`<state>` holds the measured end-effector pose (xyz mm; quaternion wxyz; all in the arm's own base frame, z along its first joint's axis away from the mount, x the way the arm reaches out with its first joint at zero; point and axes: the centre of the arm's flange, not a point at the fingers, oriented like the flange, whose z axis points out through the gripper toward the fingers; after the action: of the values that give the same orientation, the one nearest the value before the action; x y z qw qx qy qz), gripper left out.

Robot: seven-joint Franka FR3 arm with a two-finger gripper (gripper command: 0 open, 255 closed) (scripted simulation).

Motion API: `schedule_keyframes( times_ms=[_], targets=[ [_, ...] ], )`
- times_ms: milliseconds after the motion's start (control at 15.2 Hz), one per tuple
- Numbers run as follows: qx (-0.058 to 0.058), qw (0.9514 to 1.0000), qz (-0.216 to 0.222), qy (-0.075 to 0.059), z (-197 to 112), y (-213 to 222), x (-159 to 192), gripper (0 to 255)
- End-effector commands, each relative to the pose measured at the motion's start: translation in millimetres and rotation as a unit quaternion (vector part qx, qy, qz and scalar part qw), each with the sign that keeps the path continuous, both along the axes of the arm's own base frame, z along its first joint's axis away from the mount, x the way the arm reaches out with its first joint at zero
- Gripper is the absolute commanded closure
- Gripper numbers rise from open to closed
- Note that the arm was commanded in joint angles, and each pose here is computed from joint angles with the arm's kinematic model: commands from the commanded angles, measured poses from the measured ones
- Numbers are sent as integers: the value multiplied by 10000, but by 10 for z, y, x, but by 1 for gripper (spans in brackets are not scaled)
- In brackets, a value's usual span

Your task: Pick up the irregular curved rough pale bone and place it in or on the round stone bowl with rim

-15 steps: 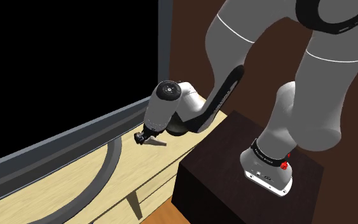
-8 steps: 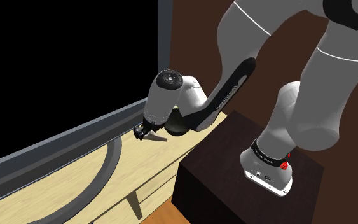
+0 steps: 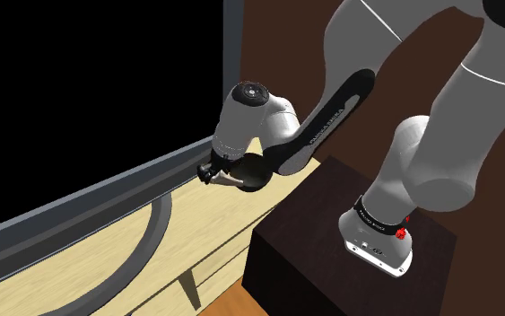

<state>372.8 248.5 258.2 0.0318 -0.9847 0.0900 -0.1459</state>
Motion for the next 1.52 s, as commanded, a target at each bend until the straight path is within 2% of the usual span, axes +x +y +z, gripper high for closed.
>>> schedule_keyframes(
  times_ms=[0, 594, 1452],
  targets=[
    [3, 10000, 8, -2, 23, -270, 25, 255],
    [3, 10000, 8, -2, 43, -1528, 239, 255],
    [3, 10000, 8, -2, -643, -1528, 239, 255]
  ],
)
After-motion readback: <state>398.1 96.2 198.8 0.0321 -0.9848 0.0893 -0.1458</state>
